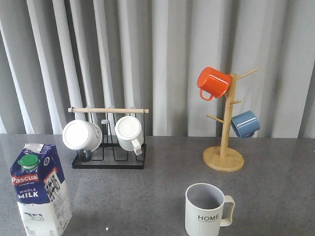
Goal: Place milk next to cup
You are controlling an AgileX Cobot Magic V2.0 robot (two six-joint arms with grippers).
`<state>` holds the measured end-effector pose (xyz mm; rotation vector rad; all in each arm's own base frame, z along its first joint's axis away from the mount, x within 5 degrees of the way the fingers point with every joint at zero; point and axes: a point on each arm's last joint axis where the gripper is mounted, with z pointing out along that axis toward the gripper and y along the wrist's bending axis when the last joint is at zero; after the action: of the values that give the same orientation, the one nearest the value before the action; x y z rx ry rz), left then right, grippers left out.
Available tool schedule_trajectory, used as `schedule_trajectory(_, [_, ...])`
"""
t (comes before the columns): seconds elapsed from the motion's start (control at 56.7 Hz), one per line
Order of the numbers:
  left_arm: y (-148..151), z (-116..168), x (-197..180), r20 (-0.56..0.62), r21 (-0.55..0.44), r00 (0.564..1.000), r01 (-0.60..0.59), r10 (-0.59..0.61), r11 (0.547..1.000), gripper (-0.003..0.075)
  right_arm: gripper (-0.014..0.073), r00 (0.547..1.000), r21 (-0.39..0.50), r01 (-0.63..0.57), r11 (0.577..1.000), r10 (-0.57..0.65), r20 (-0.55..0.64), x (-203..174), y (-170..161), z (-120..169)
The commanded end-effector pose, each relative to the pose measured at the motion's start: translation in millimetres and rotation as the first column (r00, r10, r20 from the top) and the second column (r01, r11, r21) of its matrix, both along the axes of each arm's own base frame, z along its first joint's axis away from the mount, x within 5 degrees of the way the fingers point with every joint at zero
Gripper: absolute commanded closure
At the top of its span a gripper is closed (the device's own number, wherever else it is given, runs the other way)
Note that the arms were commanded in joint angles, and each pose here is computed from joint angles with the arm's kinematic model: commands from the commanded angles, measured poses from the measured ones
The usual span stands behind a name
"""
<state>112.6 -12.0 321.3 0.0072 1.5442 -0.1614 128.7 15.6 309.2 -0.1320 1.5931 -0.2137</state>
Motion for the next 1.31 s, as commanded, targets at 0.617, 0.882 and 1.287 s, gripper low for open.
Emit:
schedule_trajectory(0.617, [-0.8,18.0,-0.3,0.102,-0.027,0.995,0.009,-0.007,1.0,0.0187,0.0351,0.924,0.01,-0.334,0.942,0.325,0.201,-17.4,18.2,27.3])
schedule_trajectory(0.882, [-0.8,18.0,-0.3,0.102,-0.027,0.995,0.009,-0.007,1.0,0.0187,0.0389,0.957,0.011,-0.245,0.969,0.24,0.161,-15.9,6.9,23.9])
schedule_trajectory(1.287, [-0.8,18.0,-0.3,0.102,-0.027,0.995,0.009,-0.007,1.0,0.0187,0.0599,0.983,0.144,-0.137,0.98,0.117,0.144,-3.7,-6.2,20.2])
